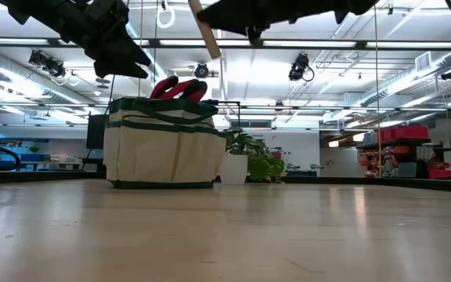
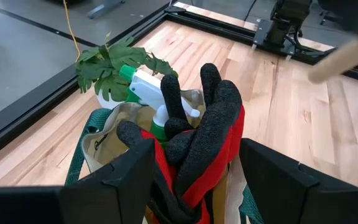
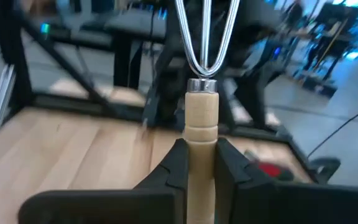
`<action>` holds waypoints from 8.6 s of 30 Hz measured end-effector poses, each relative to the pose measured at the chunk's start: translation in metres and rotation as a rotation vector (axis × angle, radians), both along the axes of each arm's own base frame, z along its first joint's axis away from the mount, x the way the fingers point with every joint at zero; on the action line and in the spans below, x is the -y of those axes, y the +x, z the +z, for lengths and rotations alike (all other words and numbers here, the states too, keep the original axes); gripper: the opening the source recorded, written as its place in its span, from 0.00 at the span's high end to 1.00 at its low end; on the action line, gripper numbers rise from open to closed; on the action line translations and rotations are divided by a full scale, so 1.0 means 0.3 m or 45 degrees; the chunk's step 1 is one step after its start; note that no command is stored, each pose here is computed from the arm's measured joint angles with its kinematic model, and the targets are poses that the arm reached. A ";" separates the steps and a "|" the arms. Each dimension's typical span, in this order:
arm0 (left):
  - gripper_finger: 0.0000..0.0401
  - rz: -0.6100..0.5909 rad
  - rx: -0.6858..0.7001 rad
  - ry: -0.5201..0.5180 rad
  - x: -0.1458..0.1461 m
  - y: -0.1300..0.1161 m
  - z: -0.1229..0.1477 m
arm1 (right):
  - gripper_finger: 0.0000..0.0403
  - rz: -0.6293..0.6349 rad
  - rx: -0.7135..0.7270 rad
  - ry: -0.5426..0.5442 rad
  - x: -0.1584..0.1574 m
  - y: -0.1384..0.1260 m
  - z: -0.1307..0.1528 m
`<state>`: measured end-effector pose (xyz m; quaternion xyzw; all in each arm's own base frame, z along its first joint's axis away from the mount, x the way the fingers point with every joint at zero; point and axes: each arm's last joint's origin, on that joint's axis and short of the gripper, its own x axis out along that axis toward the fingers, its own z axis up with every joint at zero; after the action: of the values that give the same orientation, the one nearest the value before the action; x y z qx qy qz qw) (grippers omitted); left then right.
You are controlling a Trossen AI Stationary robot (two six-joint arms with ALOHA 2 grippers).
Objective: Pick & Place Garden tools in Gardening bag
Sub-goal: Put the brown hand rake into the gardening bag, then return to Home Position
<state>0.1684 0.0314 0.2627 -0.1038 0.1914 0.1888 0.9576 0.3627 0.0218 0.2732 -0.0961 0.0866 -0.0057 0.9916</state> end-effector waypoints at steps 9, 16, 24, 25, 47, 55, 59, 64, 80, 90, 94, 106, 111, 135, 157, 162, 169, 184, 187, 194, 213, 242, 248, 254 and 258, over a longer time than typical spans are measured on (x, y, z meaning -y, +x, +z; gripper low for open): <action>0.40 0.000 -0.001 0.001 0.000 0.000 0.000 | 0.93 -0.057 0.255 0.029 0.059 0.007 0.064; 0.40 -0.001 -0.001 0.001 0.000 0.000 0.000 | 0.93 -0.108 0.341 0.059 0.112 0.005 0.085; 0.40 -0.001 -0.002 0.001 0.000 0.000 0.000 | 0.93 -0.091 0.434 0.088 0.149 0.016 0.089; 0.40 -0.001 -0.002 0.002 0.000 0.000 0.000 | 0.93 -0.080 0.447 0.090 0.153 0.022 0.083; 0.40 -0.152 0.560 0.244 -0.003 0.077 0.134 | 0.93 -0.053 0.523 0.158 0.222 0.046 0.048; 0.40 -0.171 0.686 0.378 -0.013 0.144 0.140 | 0.93 -0.056 0.493 0.159 0.222 0.047 0.041; 0.40 -0.165 0.759 0.422 -0.015 0.160 0.149 | 0.93 -0.060 0.474 0.161 0.222 0.048 0.036; 0.40 -0.159 0.813 0.438 -0.017 0.173 0.153 | 0.93 -0.061 0.472 0.158 0.223 0.048 0.035; 0.40 -0.085 0.834 0.473 -0.036 0.250 0.102 | 0.93 -0.080 0.443 0.141 0.224 0.049 0.028; 0.52 -0.081 0.820 0.479 -0.046 0.260 0.090 | 0.93 -0.076 0.434 0.140 0.224 0.050 0.025; 0.75 -0.092 0.816 0.505 -0.045 0.260 0.091 | 0.93 -0.083 0.417 0.141 0.225 0.050 0.021; 0.82 -0.103 0.779 0.504 -0.045 0.261 0.084 | 0.92 -0.083 0.401 0.129 0.225 0.051 0.016; 0.82 -0.108 0.769 0.504 -0.045 0.262 0.082 | 0.74 -0.079 0.400 0.129 0.224 0.051 0.016; 0.82 0.130 0.427 0.479 -0.045 0.133 0.099 | 0.61 -0.172 0.292 0.109 0.231 0.035 0.016; 0.82 0.051 0.237 0.248 0.046 0.043 0.046 | 0.62 -0.177 0.273 0.109 0.228 0.001 0.061; 0.82 0.069 0.236 0.258 0.074 0.039 -0.026 | 0.62 -0.162 0.279 0.112 0.222 -0.006 0.073; 0.82 0.056 0.318 0.279 0.096 0.028 -0.098 | 0.62 -0.108 0.261 0.120 0.216 -0.005 0.069; 0.82 0.084 0.376 0.276 0.104 -0.019 -0.243 | 0.62 -0.087 0.266 0.121 0.201 -0.003 0.070; 0.82 0.084 0.378 0.275 0.103 -0.023 -0.252 | 0.62 -0.088 0.267 0.121 0.201 -0.003 0.071; 0.80 0.085 0.381 0.271 0.103 -0.023 -0.252 | 0.62 -0.088 0.276 0.120 0.201 -0.004 0.073; 0.76 0.042 0.388 0.256 0.106 -0.022 -0.252 | 0.62 -0.088 0.278 0.120 0.201 -0.004 0.074; 0.55 0.061 0.470 0.295 0.105 -0.022 -0.226 | 0.62 -0.092 0.227 0.124 0.201 -0.003 0.061; 0.56 0.057 0.469 0.321 0.105 -0.021 -0.224 | 0.62 -0.209 0.065 0.135 0.208 -0.006 0.018; 0.56 0.059 0.469 0.317 0.105 -0.021 -0.224 | 0.62 -0.263 -0.048 0.179 0.209 0.017 -0.053; 0.56 0.020 0.472 0.309 0.108 -0.020 -0.225 | 0.62 -0.323 -0.079 0.159 0.207 0.032 -0.087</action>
<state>0.1624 -0.0009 0.1953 -0.0222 -0.0127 0.1957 0.9803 0.3723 -0.0403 0.2471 -0.0226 0.1288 -0.1226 0.9838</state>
